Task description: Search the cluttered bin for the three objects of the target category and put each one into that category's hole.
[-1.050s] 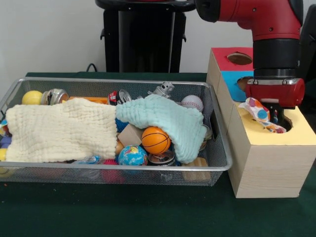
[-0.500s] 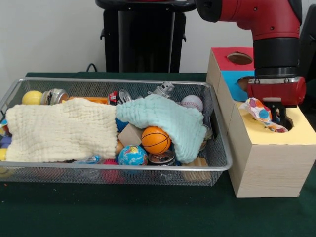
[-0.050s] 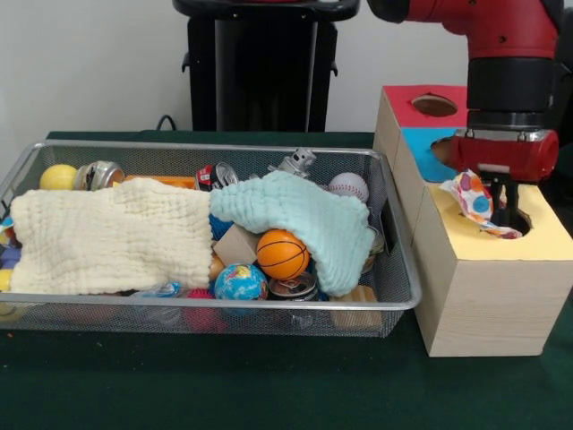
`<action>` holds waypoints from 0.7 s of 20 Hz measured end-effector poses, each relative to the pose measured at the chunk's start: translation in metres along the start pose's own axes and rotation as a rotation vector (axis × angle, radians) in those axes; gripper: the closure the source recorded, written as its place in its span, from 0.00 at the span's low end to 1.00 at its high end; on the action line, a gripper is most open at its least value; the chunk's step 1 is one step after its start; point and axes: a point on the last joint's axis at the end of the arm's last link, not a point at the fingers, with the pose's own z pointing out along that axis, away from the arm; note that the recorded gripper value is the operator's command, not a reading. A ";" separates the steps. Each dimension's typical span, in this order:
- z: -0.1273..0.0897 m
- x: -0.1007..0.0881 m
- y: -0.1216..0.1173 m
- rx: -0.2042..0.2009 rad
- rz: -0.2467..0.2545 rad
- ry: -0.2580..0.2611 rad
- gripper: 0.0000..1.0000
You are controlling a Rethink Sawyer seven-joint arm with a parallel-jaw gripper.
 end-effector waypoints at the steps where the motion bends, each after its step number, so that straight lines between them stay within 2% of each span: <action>1: -0.007 -0.002 0.002 0.018 0.004 0.015 1.00; 5: -0.048 -0.007 0.010 0.108 0.008 0.089 1.00; 7: -0.059 -0.007 0.010 0.134 0.008 0.113 1.00; 8: -0.071 -0.007 0.010 0.161 0.008 0.137 1.00; 9: -0.092 -0.008 0.009 0.215 0.010 0.181 1.00; 14: -0.129 -0.016 0.010 0.286 0.022 0.247 1.00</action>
